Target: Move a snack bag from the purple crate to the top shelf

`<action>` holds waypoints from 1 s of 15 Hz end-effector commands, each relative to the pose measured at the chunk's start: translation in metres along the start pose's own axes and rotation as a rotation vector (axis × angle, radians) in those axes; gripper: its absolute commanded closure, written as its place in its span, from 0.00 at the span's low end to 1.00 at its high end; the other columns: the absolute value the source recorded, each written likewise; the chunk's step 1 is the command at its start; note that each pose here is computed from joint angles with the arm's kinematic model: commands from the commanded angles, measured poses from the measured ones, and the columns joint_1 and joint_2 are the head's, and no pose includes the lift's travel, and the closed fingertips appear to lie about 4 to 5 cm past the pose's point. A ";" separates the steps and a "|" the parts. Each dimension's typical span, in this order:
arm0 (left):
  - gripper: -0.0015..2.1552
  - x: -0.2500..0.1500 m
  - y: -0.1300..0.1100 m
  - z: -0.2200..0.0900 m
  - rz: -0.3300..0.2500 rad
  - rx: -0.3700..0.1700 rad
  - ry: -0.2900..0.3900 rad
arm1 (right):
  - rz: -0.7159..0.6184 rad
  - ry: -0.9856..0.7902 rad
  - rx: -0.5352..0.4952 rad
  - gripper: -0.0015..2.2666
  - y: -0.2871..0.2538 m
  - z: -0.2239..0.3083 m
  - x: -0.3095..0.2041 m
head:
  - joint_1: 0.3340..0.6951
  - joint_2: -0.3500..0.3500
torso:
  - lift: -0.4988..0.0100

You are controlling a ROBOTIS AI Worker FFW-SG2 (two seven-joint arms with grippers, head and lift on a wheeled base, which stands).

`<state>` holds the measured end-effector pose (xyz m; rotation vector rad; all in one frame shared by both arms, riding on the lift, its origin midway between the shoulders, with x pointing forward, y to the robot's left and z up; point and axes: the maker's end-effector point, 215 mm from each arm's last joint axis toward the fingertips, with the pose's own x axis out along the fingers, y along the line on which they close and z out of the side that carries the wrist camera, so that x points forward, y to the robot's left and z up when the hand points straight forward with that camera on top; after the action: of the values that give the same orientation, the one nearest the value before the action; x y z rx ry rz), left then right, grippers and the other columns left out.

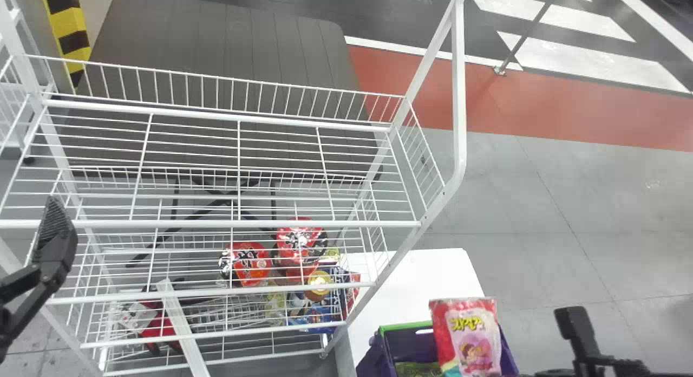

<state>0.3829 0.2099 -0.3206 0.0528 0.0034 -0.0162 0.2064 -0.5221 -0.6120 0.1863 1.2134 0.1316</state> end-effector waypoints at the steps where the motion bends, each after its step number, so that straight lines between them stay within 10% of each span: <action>1: 0.06 -0.001 -0.002 -0.003 -0.001 0.004 0.008 | 0.042 -0.115 0.048 0.69 0.013 0.028 -0.034 | 1.00 0.00 | 0.98; 15: 0.06 -0.001 -0.007 -0.010 -0.008 0.000 0.011 | 0.283 -0.644 0.057 0.69 0.151 0.138 -0.234 | 1.00 0.00 | 0.98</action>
<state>0.3818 0.2031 -0.3314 0.0522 0.0170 -0.0229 0.2538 -0.4403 -0.3391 0.4085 0.5809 0.2448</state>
